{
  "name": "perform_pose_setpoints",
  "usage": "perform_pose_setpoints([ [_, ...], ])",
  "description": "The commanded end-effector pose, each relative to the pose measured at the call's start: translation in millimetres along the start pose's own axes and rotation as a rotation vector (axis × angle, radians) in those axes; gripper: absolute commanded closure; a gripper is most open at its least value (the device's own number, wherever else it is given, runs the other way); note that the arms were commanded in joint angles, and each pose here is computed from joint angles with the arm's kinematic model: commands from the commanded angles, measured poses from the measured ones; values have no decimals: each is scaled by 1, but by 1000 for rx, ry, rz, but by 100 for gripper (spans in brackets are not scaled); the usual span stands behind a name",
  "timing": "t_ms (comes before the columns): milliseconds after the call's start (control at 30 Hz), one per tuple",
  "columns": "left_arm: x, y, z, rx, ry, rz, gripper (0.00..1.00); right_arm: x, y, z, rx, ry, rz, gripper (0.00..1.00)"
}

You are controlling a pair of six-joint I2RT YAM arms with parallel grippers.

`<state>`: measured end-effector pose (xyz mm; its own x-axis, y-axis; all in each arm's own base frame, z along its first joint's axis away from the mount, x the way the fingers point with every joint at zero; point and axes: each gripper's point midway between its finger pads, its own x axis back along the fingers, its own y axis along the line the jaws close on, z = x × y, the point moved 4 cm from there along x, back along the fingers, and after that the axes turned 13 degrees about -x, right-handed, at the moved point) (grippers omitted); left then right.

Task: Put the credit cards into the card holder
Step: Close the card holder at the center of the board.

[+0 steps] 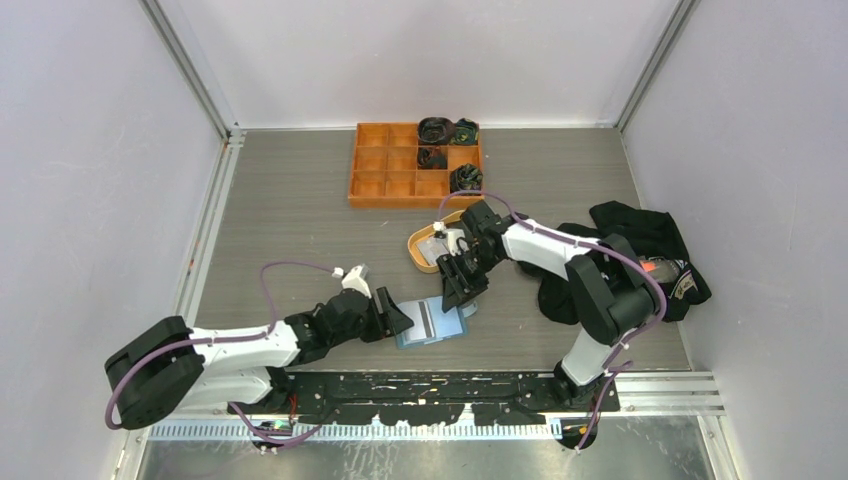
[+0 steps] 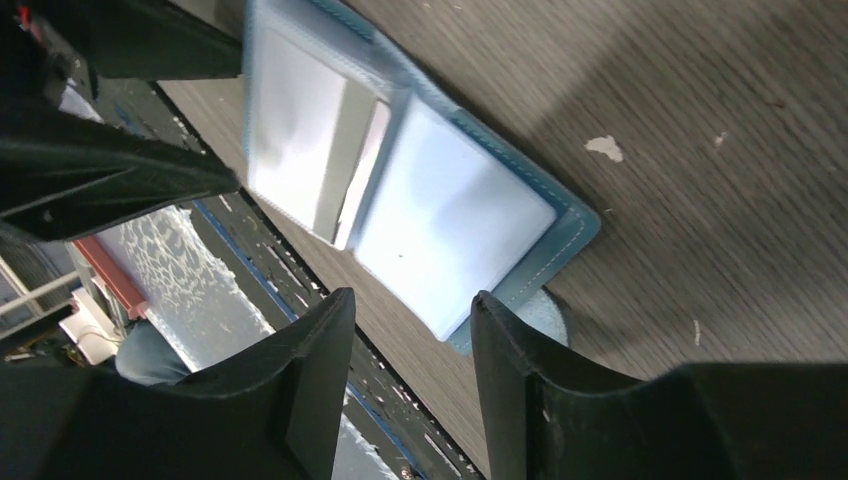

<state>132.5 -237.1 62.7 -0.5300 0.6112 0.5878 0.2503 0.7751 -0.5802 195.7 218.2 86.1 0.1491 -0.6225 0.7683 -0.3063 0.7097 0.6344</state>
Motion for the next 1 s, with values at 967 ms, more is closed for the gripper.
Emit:
perform_pose_setpoints([
  [967,-7,-6,0,5,3,39,41,19,16,-12,33,9,-20,54],
])
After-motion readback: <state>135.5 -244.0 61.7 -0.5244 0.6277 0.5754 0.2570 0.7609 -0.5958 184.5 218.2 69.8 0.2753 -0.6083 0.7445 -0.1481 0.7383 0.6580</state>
